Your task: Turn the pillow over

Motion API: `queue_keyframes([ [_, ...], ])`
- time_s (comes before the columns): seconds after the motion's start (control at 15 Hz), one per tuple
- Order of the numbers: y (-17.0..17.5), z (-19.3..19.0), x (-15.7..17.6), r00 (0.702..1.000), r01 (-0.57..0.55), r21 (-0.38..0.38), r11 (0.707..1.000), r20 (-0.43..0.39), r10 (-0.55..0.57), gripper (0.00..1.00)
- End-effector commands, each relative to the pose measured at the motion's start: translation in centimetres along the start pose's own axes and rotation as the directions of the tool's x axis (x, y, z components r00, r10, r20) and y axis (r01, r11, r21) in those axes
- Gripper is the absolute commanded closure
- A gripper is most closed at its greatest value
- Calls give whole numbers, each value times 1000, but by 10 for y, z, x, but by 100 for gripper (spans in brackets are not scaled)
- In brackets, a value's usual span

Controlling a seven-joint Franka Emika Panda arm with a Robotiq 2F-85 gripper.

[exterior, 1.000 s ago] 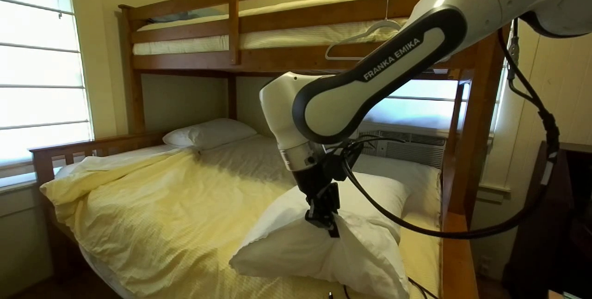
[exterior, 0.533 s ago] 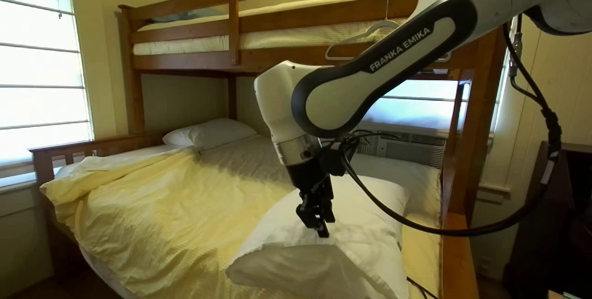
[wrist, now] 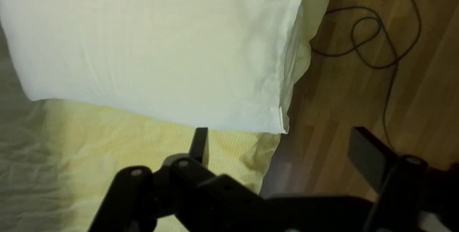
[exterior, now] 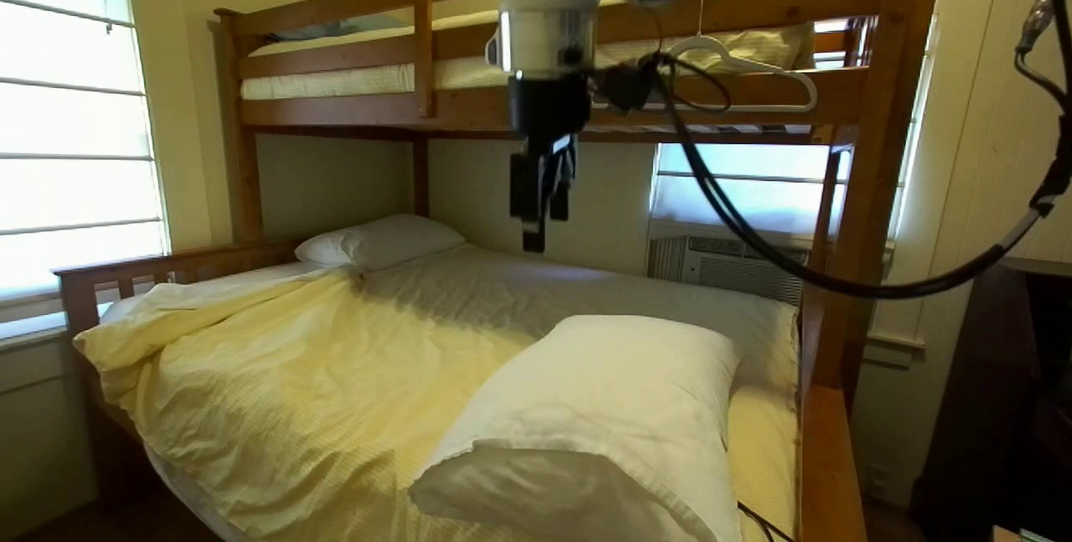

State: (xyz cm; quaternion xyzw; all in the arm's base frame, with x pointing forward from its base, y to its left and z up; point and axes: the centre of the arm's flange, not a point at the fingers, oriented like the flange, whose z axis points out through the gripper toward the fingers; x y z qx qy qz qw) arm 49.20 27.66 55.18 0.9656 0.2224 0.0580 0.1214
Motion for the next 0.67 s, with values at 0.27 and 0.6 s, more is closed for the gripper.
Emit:
queue_keyframes([
  [0.27,77,-107,-37,989,31,23,999,-147,-28,0],
  [0.6,94,-113,-45,987,43,34,999,-160,-37,0],
])
